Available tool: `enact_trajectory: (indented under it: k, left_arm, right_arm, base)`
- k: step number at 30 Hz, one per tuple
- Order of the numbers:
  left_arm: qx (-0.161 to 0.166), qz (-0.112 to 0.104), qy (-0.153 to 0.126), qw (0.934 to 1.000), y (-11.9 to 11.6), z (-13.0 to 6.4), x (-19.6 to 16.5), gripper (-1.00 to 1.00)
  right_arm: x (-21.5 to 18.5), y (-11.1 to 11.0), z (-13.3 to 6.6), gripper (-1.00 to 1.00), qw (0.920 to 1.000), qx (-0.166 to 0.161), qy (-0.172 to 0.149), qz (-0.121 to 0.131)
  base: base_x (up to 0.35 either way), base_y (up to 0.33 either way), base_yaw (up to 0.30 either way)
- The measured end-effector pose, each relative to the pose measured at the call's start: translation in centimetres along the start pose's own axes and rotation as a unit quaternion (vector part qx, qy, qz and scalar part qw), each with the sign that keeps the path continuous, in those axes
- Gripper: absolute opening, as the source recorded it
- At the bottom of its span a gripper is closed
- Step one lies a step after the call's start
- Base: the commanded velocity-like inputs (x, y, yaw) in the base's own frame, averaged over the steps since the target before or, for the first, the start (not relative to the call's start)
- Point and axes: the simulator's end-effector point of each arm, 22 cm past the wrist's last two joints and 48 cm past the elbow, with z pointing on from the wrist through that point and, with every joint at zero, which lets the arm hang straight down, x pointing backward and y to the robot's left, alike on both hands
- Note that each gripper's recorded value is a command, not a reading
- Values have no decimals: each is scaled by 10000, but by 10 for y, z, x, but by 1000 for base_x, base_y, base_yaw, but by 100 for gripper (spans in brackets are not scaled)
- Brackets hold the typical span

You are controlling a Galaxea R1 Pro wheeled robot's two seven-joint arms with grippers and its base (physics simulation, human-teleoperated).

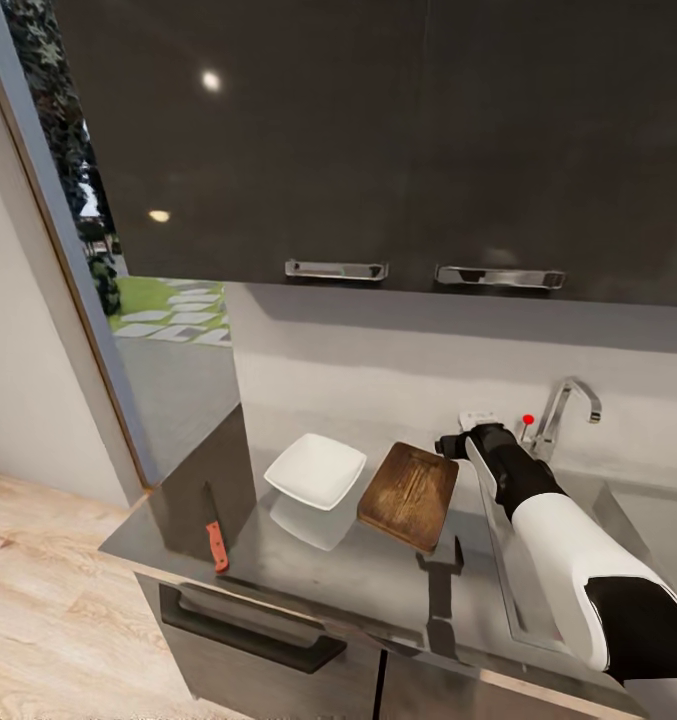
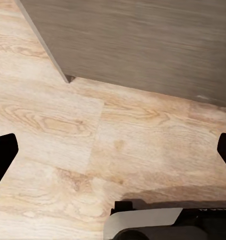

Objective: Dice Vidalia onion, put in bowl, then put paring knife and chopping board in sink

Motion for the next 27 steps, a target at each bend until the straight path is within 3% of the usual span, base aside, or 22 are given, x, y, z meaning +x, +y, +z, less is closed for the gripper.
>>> enact_trajectory:
  k: [2, 4, 15, 27]
  left_arm:
    - [-11, 1, -213, 9998, 0, -2, -6, 100]
    - [-14, 3, -251, 9997, 0, -6, -3, 100]
    - [-15, 7, -70, 10000, 0, -21, 27, 100]
    - [-16, 3, -3, 10000, 0, -22, 33, 100]
  right_arm:
    - [0, 0, 1, 100, 10000, 1, 3, -3]
    - [1, 0, 2, 100, 10000, 2, 10, -5]
    - [6, 1, 7, 100, 10000, 2, 52, -24]
    - [10, 2, 11, 100, 10000, 2, 90, -29]
  base:
    - [0, 0, 0]
    - [0, 0, 0]
    - [11, 0, 0]
    - [198, 0, 0]
